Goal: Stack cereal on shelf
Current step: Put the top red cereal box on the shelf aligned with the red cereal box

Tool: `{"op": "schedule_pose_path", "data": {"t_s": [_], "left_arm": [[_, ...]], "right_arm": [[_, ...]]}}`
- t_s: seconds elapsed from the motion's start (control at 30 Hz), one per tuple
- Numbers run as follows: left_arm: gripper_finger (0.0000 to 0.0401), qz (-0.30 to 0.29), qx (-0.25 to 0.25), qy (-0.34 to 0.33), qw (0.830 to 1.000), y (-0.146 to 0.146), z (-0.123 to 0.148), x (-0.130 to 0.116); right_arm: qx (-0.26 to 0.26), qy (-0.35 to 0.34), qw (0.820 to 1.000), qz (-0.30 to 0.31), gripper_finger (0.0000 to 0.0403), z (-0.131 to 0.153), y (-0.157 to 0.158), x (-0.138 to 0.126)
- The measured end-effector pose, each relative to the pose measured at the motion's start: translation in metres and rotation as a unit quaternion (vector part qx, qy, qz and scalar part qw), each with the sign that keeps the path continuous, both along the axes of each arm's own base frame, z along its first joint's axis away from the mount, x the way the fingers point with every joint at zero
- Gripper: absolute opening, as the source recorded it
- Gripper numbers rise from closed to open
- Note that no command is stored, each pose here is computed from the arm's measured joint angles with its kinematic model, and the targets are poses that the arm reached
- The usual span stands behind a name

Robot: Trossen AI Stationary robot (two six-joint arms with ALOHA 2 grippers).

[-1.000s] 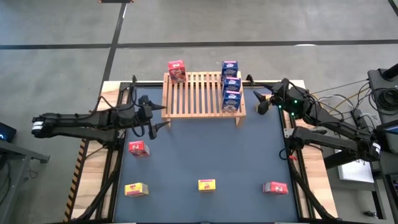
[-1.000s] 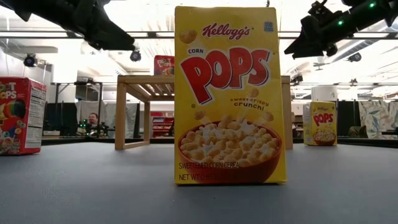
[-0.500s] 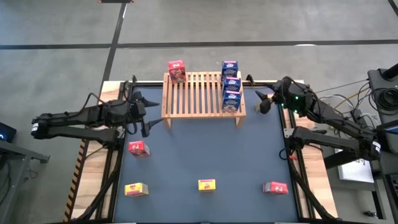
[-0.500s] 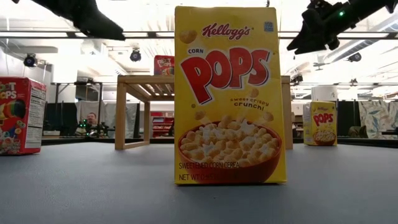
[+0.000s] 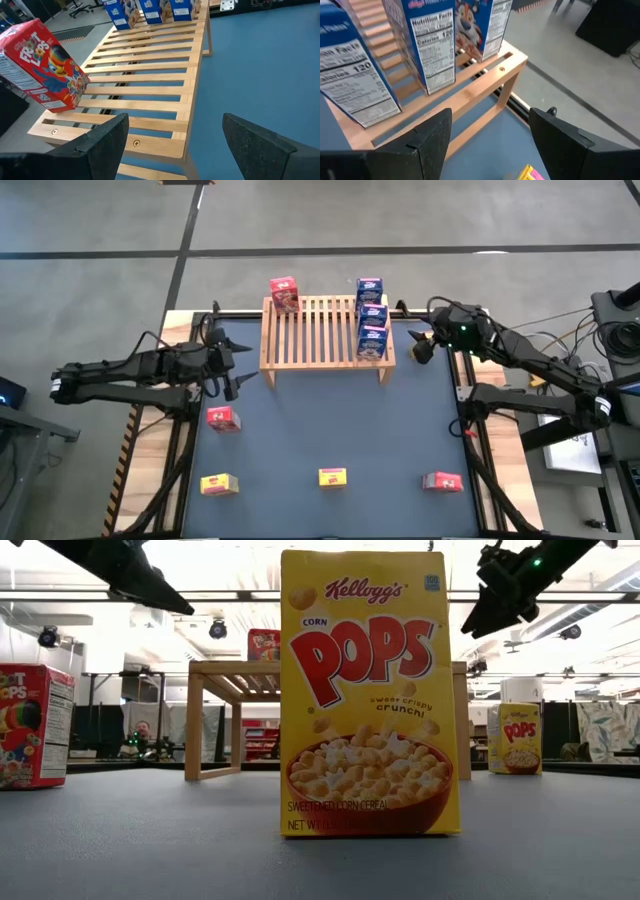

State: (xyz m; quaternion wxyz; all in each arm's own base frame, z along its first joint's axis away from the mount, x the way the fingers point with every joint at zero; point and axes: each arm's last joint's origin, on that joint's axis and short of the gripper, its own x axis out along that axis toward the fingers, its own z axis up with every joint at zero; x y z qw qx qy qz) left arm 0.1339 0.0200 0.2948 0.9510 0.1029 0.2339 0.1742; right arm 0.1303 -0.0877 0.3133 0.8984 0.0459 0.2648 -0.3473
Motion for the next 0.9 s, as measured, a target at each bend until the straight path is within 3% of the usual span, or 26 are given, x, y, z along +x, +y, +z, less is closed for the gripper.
{"op": "schedule_pose_path", "data": {"t_s": [0.33,0.9], "left_arm": [[0.0304,0.002,-0.005,0.003,1.0,0.0,-0.001,-0.001],[0.0304,-0.002,0.002,0.013,1.0,0.0,-0.009,0.001]], "right_arm": [[0.026,0.042,0.999,-0.001,0.0251,-0.01,-0.006,0.009],[0.028,0.047,0.998,-0.002,0.0247,-0.012,-0.006,0.01]]}}
